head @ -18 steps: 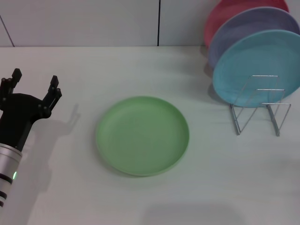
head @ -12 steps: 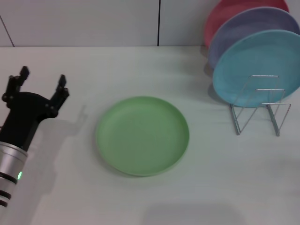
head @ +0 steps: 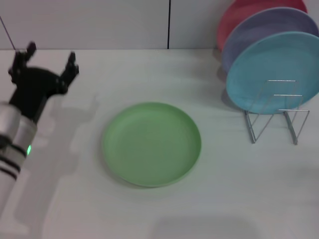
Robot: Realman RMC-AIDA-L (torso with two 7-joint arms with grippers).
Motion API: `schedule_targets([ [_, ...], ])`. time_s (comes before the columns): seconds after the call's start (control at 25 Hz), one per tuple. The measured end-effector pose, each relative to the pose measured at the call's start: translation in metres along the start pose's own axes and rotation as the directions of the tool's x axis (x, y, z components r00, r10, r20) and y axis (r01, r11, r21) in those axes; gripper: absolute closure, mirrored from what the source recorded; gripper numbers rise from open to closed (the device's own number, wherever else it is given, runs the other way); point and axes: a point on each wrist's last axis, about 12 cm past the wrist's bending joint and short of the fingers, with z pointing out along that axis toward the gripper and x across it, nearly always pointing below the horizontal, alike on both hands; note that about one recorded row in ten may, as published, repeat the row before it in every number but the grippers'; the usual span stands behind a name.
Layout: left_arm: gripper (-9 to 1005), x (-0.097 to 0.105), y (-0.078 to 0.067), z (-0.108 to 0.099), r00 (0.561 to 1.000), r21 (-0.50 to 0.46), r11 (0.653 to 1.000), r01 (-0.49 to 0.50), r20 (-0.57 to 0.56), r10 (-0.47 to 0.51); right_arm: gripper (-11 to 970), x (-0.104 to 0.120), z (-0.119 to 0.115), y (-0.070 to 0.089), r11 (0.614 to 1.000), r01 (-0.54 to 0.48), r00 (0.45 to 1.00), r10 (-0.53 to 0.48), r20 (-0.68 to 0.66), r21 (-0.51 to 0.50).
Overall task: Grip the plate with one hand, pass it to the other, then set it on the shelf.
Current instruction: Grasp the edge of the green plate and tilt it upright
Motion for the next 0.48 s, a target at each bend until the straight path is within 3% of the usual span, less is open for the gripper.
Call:
schedule_targets([
  [0.08, 136, -0.016, 0.002, 0.01, 0.998, -0.022, 0.998, -0.057, -0.039, 0.056, 253, 0.0, 0.0, 0.0, 1.0, 0.0, 1.0, 0.0, 0.0, 0.0],
  [0.24, 137, -0.041, 0.003, 0.022, 0.985, 0.031, 0.994, -0.105, -0.135, 0.109, 253, 0.0, 0.0, 0.0, 1.0, 0.0, 1.0, 0.0, 0.0, 0.001],
  [0.36, 138, -0.064, 0.006, 0.025, 0.974, 0.098, 0.992, -0.075, -0.204, 0.094, 253, 0.0, 0.0, 0.0, 1.0, 0.0, 1.0, 0.0, 0.003, 0.001],
  [0.48, 139, -0.071, 0.002, 0.02, 0.968, 0.143, 0.989, -0.047, -0.238, 0.081, 253, 0.0, 0.0, 0.0, 1.0, -0.003, 1.0, 0.003, 0.0, 0.002],
])
